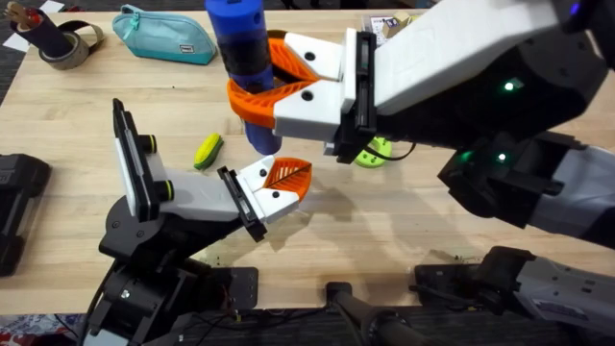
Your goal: Pick up the gripper from the table and insert it into the empty holder that is missing its gripper. Then pick up a screw, insert it into the mounting hole, and use the screwdriver to tighten it. Finally, clean up the table by picking up the vegetable and placing it into the bucket.
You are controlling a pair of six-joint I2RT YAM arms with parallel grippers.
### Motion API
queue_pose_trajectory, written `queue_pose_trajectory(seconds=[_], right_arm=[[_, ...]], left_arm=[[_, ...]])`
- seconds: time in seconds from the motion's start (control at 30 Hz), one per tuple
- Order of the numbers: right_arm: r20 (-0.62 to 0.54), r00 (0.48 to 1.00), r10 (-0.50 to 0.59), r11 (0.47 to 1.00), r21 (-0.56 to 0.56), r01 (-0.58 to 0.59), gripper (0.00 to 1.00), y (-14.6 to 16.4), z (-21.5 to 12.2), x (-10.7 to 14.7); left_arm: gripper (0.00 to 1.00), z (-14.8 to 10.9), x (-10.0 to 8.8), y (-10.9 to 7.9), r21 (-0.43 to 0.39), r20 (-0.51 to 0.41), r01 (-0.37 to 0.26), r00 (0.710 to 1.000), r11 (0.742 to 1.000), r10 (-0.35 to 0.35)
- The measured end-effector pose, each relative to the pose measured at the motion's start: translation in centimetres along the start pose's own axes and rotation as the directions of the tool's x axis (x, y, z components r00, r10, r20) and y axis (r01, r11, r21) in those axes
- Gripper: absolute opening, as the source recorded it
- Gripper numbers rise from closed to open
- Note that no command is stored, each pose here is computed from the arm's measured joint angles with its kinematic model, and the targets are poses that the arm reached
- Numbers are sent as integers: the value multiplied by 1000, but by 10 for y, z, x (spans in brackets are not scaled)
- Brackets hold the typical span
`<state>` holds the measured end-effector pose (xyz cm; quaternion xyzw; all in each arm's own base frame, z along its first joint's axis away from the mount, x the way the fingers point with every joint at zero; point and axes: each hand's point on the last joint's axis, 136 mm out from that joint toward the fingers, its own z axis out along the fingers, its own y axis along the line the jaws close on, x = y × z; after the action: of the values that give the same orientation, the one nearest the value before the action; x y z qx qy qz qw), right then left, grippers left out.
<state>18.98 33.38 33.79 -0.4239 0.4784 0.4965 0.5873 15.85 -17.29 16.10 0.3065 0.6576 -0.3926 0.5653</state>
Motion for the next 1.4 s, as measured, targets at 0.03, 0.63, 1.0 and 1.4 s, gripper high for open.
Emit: queue_pose_trajectory(seconds=[0.03, 0.63, 1.0, 1.4], right_arm=[[-6, 1000, 4, 1000, 1, -4, 31, 0, 0, 1], [-71, 992, 103, 995, 6, -103, 30, -18, 4, -11], [-14, 1000, -19, 999, -43, 18, 32, -10, 18, -83], [24, 999, -28, 988, -153, 31, 29, 24, 34, -85]], left_arm=[[11, 0, 1, 0, 0, -3, 2, 1000, 1000, -2], [11, 0, 1, 0, -1, -5, 8, 1000, 1000, -8], [11, 0, 1, 0, -1, -5, 8, 1000, 1000, -8], [11, 0, 1, 0, -1, -5, 8, 1000, 1000, -8]])
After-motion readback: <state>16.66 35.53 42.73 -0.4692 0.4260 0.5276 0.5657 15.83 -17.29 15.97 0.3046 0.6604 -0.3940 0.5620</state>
